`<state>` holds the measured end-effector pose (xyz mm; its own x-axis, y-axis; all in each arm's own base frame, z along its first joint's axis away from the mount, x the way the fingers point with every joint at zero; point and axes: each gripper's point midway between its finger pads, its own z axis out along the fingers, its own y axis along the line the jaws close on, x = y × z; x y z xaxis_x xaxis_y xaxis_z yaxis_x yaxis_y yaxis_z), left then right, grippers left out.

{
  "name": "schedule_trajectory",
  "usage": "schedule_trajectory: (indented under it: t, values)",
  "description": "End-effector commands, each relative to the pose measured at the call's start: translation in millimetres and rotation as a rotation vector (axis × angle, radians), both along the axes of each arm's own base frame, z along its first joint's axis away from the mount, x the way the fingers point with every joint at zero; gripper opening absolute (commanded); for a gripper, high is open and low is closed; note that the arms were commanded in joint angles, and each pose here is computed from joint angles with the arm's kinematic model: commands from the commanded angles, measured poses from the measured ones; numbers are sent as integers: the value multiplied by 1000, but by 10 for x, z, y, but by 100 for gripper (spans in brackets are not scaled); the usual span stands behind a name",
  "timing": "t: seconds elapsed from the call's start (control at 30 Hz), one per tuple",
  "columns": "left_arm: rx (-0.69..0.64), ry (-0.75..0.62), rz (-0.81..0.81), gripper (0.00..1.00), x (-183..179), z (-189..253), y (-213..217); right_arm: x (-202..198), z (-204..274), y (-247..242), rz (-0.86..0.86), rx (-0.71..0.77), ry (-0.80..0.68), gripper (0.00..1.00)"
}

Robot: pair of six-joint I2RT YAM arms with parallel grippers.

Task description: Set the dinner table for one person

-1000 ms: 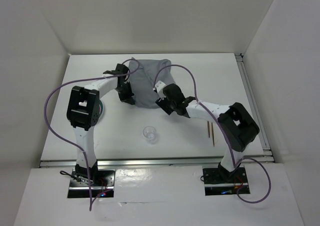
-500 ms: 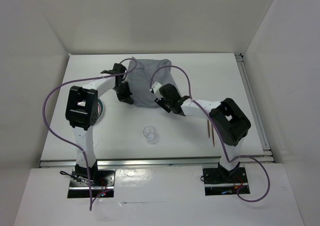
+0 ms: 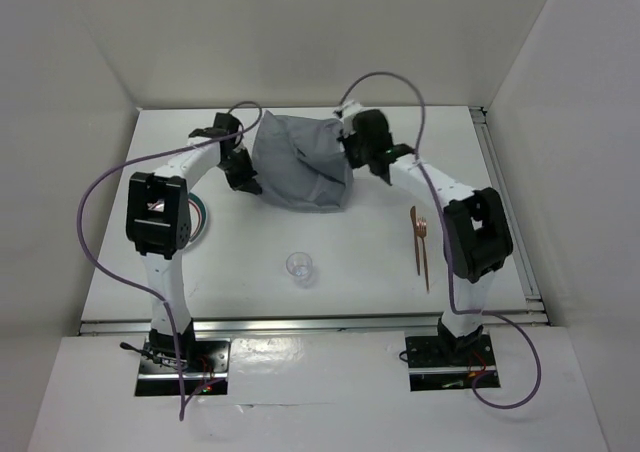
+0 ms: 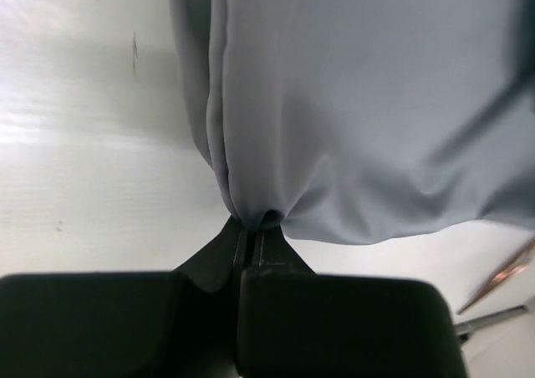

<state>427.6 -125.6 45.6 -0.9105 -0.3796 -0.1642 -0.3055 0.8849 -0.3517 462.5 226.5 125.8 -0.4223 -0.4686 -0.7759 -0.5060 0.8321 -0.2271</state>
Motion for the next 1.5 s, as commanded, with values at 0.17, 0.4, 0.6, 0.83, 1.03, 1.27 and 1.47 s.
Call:
schedule_trajectory:
  t: [0.17,0.4,0.6,0.83,1.03,1.27,1.47]
  values:
    - [-74,-223,28,0,408,960,337,101,510,-1098,-358,768,249,0]
    - [-110,-164,2,0,-43,733,286,-949,-167,-1021,-504,972,491,0]
    - [-137,-179,-22,0,-220,853,244,-1086,253,-1117,-504,953,389,0]
    - [-161,-436,-11,0,-35,2139,273,-786,1793,-1259,-396,953,75,0]
    - [-187,-711,1,0,-217,3420,390,-1025,2712,-1355,-338,997,-95,0]
    - [-193,-787,0,0,-511,3753,433,-1435,3022,-1402,-339,1025,-168,0]
    - [-185,-814,-16,0,-596,3926,454,-1501,3113,-1477,-382,1008,-183,0]
